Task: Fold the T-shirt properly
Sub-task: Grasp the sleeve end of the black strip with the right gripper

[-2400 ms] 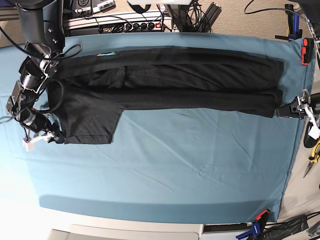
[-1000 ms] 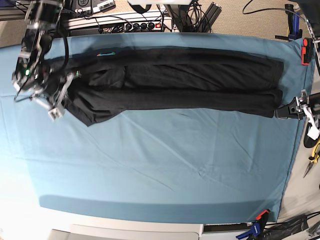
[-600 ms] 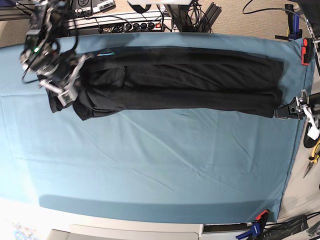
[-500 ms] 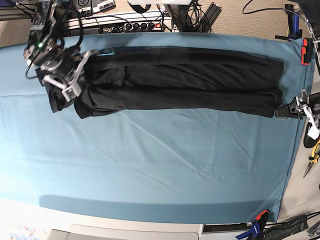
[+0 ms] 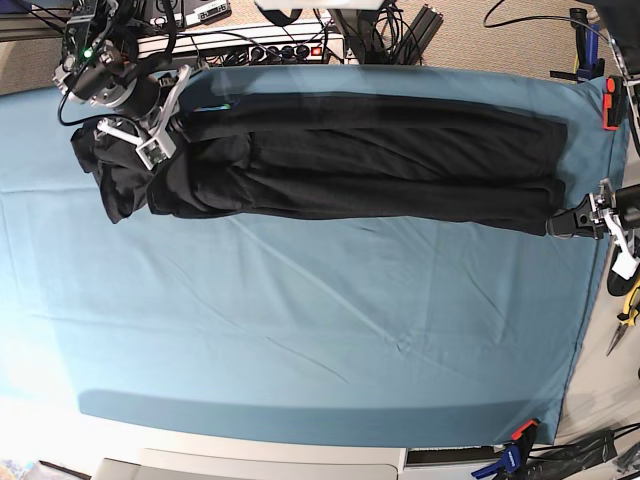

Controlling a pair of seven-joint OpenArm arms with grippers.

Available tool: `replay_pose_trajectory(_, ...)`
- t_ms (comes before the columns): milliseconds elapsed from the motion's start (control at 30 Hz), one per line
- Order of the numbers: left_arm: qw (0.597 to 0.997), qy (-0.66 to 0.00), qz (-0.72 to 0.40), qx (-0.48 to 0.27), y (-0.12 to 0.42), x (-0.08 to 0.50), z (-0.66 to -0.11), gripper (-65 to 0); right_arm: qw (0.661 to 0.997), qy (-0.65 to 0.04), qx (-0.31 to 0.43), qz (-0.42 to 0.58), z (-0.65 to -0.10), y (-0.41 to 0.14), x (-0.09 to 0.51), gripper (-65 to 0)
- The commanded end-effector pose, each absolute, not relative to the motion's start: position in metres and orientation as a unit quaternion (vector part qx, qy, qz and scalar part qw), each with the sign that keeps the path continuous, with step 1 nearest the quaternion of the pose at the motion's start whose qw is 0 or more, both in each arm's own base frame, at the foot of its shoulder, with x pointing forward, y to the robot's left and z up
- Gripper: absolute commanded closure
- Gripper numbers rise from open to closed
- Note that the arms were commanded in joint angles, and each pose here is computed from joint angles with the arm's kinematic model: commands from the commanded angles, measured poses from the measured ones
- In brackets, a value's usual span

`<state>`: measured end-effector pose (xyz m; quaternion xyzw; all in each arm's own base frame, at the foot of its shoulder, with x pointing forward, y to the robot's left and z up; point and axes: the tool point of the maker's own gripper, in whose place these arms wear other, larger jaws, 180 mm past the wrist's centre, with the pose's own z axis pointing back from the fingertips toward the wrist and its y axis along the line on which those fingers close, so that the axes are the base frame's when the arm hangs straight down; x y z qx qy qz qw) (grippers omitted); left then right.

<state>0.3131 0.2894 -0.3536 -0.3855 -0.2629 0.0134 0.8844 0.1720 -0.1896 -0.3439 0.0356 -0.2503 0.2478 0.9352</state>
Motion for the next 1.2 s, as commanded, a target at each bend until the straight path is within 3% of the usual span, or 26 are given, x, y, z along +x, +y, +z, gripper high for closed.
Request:
replay_pose_trajectory(0, 0.878, -0.291, 0.007, -0.380, 0.299, 0.324, -0.334, -30.9, 0.930, -0.265, 0.032, 0.252, -0.336, -0.190, 0.176, 0.0)
replay_pose_trajectory(67, 0.878, -0.291, 0.007, -0.380, 0.299, 0.324, -0.334, -30.9, 0.928, -0.272, 0.034, 0.252, -0.335, -0.189, 0.179, -1.2)
replay_pose_trajectory(167, 0.878, -0.291, 0.007, -0.379, 0.300, 0.324, -0.334, -30.9, 0.919, -0.303, 0.028, 0.251, -0.328, -0.188, 0.189, -24.7)
replay_pose_trajectory(200, 0.878, -0.291, 0.007, -0.379, 0.300, 0.324, -0.334, -30.9, 0.914, -0.317, 0.022, 0.251, -0.325, -0.189, 0.193, -28.4)
replay_pose_trajectory(400, 0.878, -0.291, 0.007, -0.379, 0.300, 0.324, -0.334, -30.9, 0.901, -0.403, -0.033, 0.156, -0.297, -0.208, 0.239, -28.9)
replay_pose_trajectory(533, 0.878, -0.291, 0.007, -0.379, 0.299, 0.324, -0.334, -30.9, 0.894, -0.443, -0.017, 0.059, -0.289, -0.218, 0.255, -28.9)
replay_pose_trajectory(867, 0.878, -0.291, 0.007, -0.380, 0.299, 0.324, -0.334, -30.9, 0.881, -0.441, 0.081, -0.153, -0.330, -0.280, 0.266, -29.0)
replay_pose_trajectory(1167, 0.878, -0.291, 0.007, -0.380, 0.299, 0.324, -0.334, -30.9, 0.877, -0.412, 0.178, -0.174, -0.358, -0.273, 0.293, -29.0)
